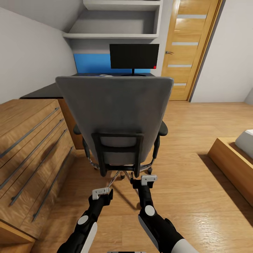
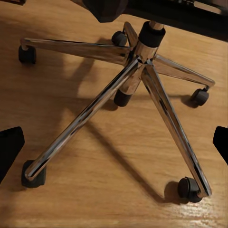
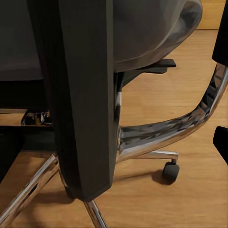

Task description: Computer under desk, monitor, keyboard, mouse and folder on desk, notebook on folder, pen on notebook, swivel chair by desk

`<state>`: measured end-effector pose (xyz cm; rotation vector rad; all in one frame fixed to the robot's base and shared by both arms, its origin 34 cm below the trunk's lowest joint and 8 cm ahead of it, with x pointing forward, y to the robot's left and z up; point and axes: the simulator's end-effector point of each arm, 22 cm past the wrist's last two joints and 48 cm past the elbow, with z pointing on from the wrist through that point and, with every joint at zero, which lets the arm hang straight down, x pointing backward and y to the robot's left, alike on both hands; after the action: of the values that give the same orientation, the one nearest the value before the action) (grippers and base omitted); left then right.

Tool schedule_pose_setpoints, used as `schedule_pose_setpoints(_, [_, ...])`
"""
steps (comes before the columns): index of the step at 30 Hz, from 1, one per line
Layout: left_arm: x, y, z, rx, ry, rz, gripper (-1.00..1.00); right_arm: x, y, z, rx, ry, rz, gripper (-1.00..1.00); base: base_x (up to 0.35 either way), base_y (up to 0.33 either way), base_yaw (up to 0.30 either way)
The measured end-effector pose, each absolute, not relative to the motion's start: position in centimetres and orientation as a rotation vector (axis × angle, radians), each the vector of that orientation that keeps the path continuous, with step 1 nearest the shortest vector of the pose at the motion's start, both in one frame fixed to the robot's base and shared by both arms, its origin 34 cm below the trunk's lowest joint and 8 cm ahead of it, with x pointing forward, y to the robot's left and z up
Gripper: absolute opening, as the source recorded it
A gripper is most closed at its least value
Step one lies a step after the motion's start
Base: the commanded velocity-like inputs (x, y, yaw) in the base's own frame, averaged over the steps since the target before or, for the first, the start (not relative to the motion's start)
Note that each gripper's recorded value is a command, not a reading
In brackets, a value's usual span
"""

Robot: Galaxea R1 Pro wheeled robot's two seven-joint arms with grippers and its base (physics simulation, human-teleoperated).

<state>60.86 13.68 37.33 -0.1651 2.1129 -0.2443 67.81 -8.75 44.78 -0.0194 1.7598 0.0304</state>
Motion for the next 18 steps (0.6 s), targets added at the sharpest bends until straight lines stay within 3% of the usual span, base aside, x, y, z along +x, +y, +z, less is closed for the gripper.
schedule_pose_setpoints(18, [61.9,14.4,39.1,-0.18,2.02,-0.234,1.0,67.7,-8.6,44.7,-0.021,1.76,0.031,1.0,0.0,0.0,0.0])
